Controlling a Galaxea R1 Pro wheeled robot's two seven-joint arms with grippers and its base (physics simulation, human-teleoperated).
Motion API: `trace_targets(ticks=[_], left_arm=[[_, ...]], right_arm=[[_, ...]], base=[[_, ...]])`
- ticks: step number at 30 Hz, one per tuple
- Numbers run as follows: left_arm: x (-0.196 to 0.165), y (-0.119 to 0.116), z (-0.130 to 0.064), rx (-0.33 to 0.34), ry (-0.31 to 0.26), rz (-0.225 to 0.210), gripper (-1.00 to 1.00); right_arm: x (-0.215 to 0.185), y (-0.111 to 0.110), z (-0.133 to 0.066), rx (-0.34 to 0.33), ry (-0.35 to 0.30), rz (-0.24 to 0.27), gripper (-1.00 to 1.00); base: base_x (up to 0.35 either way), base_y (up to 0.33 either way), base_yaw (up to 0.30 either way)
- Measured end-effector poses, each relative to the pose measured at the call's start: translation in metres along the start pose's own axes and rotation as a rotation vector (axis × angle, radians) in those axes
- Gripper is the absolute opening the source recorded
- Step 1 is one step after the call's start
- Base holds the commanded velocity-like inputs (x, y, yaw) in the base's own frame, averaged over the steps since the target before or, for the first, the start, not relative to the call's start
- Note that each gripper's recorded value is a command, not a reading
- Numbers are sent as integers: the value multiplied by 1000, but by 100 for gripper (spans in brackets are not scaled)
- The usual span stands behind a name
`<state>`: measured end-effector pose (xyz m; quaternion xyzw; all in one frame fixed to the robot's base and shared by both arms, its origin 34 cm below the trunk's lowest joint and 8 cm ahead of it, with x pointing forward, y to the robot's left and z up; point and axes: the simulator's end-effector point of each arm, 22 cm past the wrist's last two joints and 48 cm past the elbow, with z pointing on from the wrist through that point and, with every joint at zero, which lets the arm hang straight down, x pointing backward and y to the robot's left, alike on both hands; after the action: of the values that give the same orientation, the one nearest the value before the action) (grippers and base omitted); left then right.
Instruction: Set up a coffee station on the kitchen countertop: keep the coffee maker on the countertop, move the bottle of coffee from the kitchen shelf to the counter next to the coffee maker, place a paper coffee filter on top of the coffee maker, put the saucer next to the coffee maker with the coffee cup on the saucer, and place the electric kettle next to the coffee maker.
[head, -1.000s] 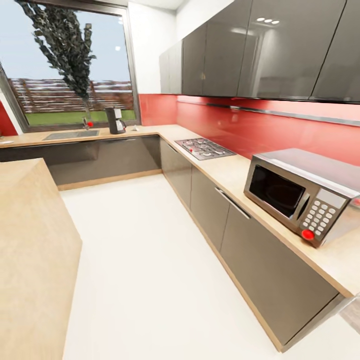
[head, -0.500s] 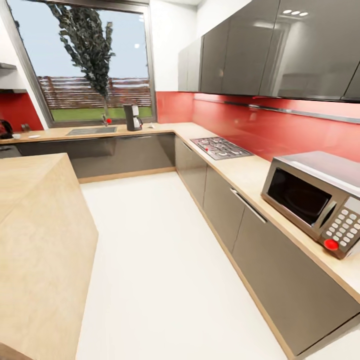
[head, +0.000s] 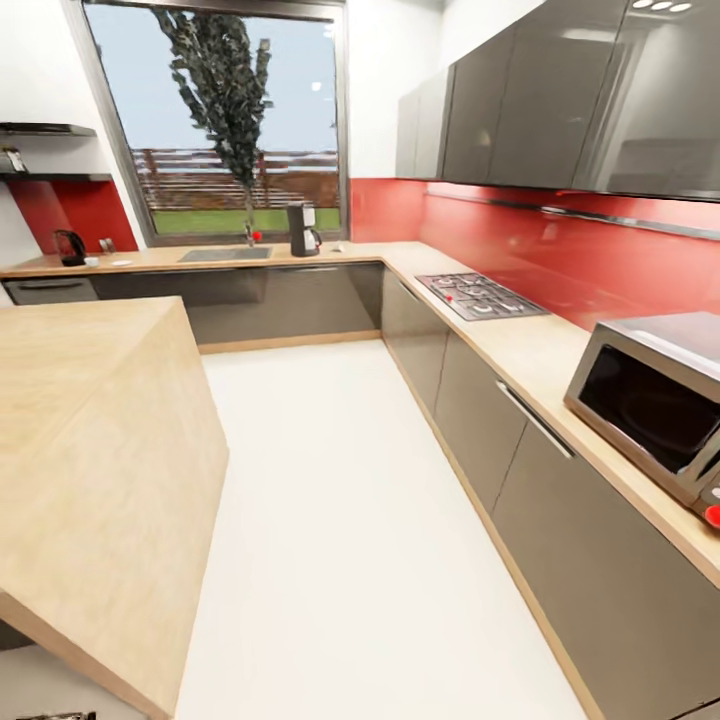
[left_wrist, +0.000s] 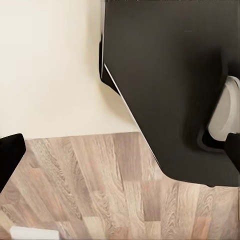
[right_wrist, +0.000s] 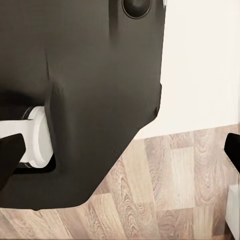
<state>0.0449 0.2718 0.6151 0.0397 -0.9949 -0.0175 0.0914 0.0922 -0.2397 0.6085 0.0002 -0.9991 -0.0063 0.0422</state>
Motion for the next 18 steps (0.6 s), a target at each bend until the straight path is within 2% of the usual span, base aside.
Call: trace_targets(ticks=[18], left_arm=[[8,0,-7,1,-2,1,100]], right_arm=[[12,0,-8,0,15,0,100]], base=[[0,0,251]])
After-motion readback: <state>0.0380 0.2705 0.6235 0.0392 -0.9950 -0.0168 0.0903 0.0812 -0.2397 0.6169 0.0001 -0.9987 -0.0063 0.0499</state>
